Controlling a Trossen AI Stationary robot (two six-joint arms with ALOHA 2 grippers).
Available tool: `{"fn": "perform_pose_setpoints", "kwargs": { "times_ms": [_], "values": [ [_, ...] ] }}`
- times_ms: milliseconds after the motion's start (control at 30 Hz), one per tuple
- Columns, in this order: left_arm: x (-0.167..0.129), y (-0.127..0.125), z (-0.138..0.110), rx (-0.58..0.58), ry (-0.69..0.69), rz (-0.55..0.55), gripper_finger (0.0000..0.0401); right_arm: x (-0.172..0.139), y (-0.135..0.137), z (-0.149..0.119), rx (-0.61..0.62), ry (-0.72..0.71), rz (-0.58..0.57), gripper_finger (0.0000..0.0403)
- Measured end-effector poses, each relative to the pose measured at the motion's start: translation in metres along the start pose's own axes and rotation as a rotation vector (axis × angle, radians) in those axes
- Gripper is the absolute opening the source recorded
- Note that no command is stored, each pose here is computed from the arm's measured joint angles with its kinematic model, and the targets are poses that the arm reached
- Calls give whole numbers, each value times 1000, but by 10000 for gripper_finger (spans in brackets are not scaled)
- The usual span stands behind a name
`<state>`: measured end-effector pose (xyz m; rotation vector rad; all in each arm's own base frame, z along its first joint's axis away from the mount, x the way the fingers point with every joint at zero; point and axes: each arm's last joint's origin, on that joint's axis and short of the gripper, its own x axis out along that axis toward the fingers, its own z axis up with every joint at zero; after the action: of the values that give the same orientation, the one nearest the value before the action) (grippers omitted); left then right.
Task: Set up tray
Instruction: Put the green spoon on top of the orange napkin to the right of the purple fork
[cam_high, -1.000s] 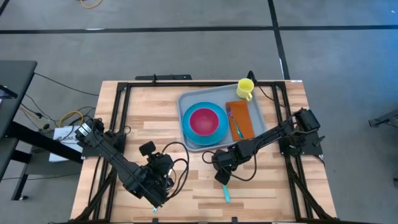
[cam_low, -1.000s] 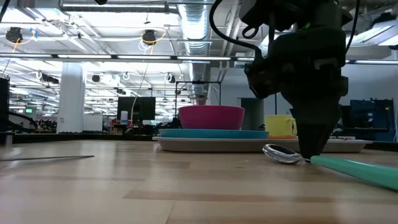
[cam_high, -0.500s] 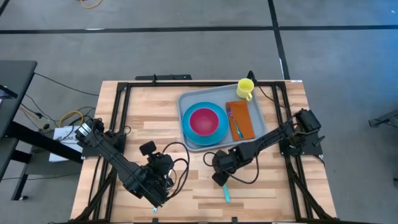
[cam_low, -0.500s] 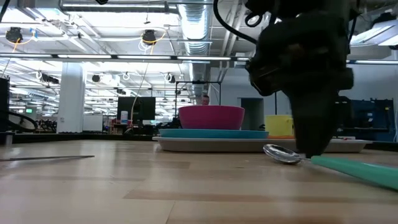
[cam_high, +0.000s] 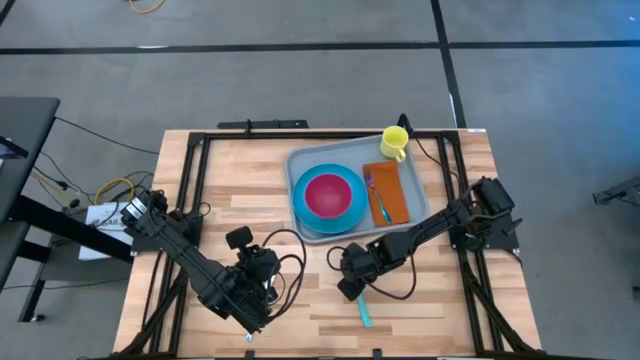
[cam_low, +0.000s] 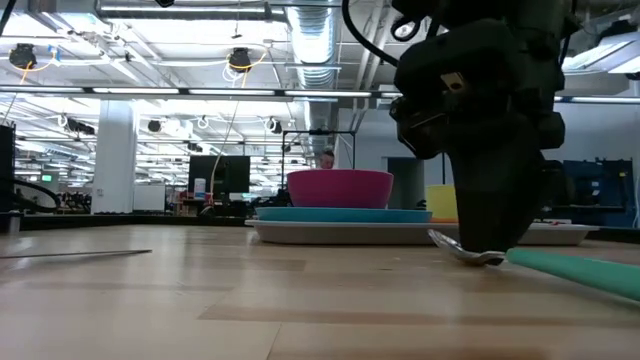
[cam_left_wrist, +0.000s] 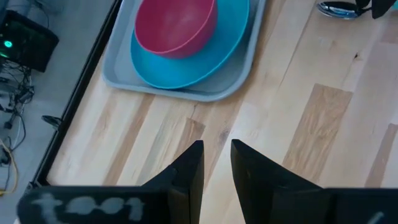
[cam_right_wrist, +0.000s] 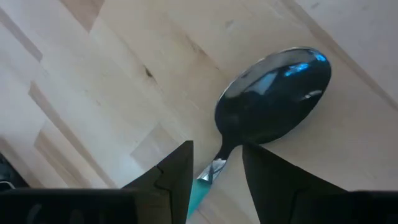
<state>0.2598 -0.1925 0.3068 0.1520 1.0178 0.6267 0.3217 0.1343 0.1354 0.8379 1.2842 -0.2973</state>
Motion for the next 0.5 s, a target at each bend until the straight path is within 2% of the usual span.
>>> {"fn": "perform_pose_setpoints", "kwargs": {
  "times_ms": [267,500],
  "values": [
    [0,0,1,24,-24,13,70,1,-2,-10,38,-28,-86,133],
    [0,1,1,43,-40,23,70,1,-2,-13,35,-48,-97,130]
  ]
}}
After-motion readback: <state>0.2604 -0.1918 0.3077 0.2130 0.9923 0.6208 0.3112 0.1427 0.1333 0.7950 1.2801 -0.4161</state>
